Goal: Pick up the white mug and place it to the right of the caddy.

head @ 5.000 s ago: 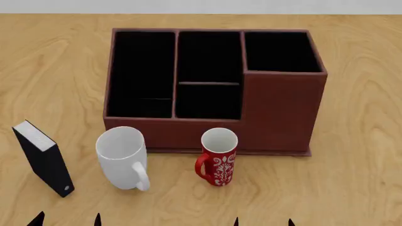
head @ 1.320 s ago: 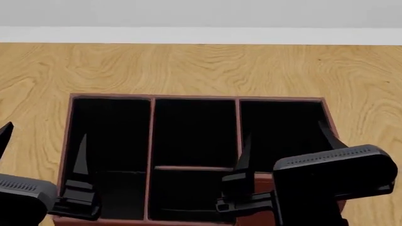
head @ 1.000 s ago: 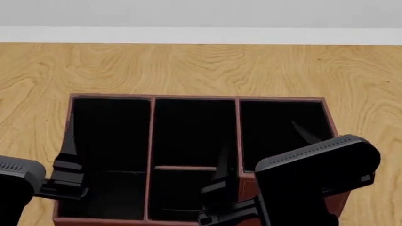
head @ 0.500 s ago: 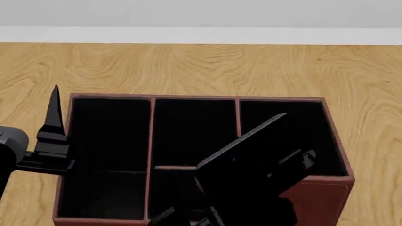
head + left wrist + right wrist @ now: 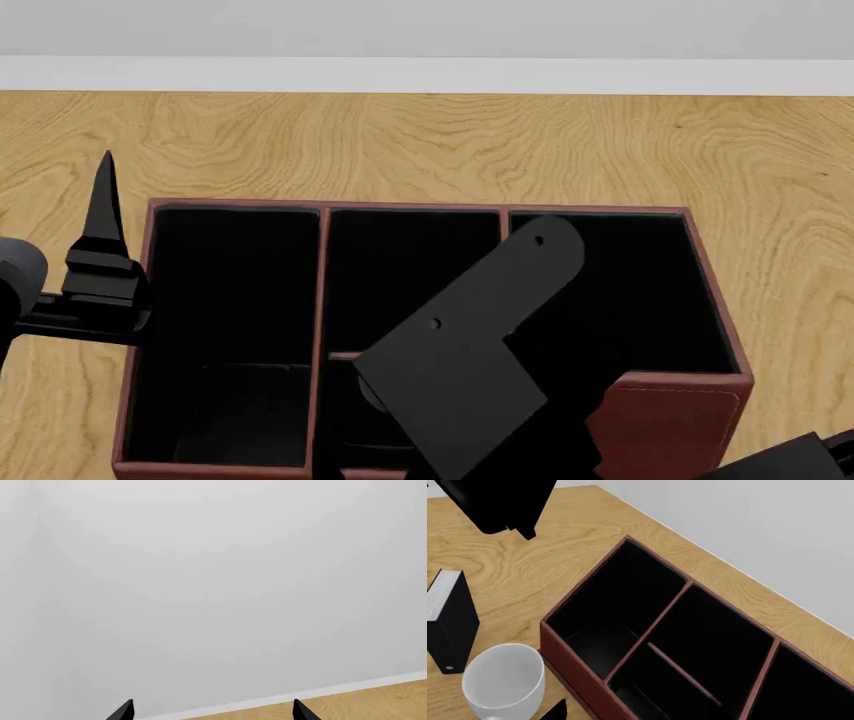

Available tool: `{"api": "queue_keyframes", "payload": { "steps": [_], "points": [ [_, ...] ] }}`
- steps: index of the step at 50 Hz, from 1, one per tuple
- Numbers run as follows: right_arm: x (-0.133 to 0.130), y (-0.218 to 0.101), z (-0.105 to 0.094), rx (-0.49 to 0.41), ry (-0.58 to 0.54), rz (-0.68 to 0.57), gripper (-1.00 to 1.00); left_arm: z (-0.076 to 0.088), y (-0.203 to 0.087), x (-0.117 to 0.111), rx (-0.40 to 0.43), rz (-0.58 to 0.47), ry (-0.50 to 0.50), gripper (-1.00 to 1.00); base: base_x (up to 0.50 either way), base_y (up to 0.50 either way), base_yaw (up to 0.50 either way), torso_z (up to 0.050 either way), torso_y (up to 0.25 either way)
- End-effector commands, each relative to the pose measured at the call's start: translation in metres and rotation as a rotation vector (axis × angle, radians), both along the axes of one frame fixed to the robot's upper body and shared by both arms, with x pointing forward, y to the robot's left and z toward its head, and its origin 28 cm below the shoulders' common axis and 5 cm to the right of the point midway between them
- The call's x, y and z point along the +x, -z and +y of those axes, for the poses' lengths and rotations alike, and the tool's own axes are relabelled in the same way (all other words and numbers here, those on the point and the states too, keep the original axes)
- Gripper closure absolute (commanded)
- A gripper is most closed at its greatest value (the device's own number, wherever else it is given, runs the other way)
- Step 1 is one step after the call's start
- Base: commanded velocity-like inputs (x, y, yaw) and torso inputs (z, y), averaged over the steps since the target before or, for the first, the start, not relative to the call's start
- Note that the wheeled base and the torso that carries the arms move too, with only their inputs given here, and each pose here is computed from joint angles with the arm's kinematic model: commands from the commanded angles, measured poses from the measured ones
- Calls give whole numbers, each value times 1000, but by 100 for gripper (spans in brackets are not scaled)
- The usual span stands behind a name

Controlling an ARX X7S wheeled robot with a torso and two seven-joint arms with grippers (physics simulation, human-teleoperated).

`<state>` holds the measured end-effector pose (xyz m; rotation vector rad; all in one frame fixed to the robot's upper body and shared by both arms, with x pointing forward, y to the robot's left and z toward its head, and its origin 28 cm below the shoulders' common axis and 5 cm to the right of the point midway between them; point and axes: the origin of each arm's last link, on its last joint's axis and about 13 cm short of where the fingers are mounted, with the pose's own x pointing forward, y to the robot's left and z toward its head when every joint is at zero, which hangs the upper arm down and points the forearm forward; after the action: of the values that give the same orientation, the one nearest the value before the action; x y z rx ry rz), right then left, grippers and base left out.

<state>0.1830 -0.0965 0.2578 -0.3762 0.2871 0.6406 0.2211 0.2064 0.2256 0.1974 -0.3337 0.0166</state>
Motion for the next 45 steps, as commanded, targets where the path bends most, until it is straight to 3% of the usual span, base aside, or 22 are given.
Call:
{"api": "queue_keyframes", "payload": {
  "steps": [1,15,45],
  "points": [
    [2,-1,3,-13,-35,102,-100,0,-3,3,-1,-8,0,-100,0,0,0,0,0],
    [-1,4,9,-20,-79,151,-100,-1,-3,5,0,-11,9,-100,0,0,0,0,0],
    [9,32,42,-91,-177,210,-100,1,1,5,-20,-10,17,-100,0,0,0,0,0]
  ]
}}
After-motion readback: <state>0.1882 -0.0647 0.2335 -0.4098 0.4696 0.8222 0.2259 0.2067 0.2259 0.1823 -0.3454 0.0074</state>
